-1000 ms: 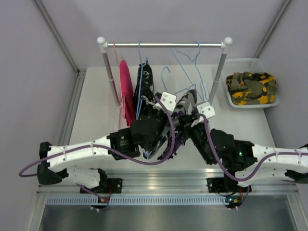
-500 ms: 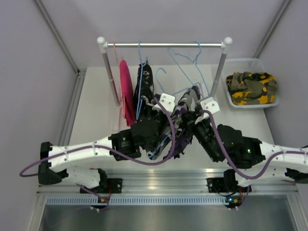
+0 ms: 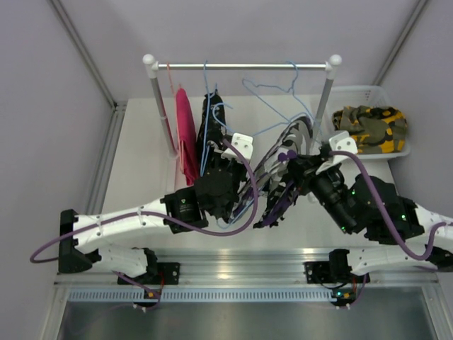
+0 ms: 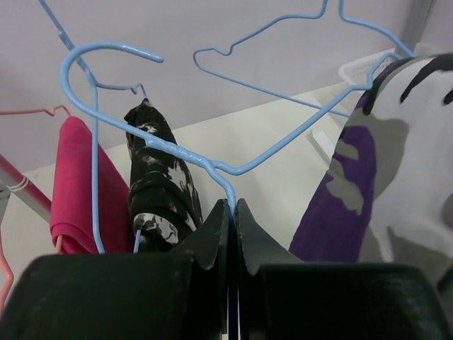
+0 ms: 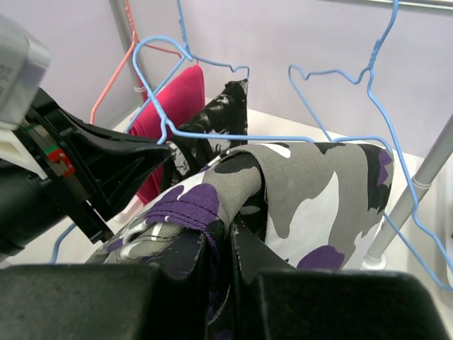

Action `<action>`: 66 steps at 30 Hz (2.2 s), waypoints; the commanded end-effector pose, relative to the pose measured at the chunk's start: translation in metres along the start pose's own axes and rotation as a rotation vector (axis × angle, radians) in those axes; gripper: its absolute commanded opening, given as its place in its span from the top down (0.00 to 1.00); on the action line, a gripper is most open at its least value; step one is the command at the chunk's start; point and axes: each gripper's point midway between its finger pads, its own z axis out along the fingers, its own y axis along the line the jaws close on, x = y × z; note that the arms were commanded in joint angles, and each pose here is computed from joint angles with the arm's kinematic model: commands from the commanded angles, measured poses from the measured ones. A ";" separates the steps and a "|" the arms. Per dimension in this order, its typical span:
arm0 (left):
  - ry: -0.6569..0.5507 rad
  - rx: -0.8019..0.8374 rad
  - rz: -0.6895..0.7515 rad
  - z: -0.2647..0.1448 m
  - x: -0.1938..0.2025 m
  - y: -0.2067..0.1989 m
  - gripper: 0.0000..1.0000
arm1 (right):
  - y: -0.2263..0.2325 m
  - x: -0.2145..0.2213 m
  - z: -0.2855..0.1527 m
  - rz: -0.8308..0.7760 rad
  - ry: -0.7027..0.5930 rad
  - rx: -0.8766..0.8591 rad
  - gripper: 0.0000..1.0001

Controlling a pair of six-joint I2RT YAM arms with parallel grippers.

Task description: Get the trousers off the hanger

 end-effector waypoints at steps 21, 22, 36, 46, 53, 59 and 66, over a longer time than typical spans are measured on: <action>0.054 -0.019 0.068 0.004 0.032 0.001 1.00 | -0.041 -0.102 -0.039 0.301 -0.154 -0.099 1.00; 0.054 -0.017 0.071 0.004 0.032 0.001 1.00 | -0.044 -0.104 -0.041 0.307 -0.160 -0.100 1.00; 0.072 -0.002 0.122 -0.001 0.049 0.007 1.00 | -0.070 -0.133 -0.054 0.320 -0.195 -0.091 1.00; 0.072 -0.007 0.124 -0.002 0.050 0.009 1.00 | -0.082 -0.149 -0.064 0.359 -0.229 -0.112 1.00; 0.072 -0.011 0.127 -0.002 0.050 0.011 1.00 | -0.095 -0.154 -0.069 0.331 -0.243 -0.092 1.00; 0.070 -0.013 0.128 -0.002 0.049 0.011 1.00 | -0.111 -0.163 -0.079 0.330 -0.261 -0.084 1.00; 0.071 -0.020 0.137 -0.002 0.050 0.013 1.00 | -0.124 -0.171 -0.096 0.318 -0.290 -0.092 1.00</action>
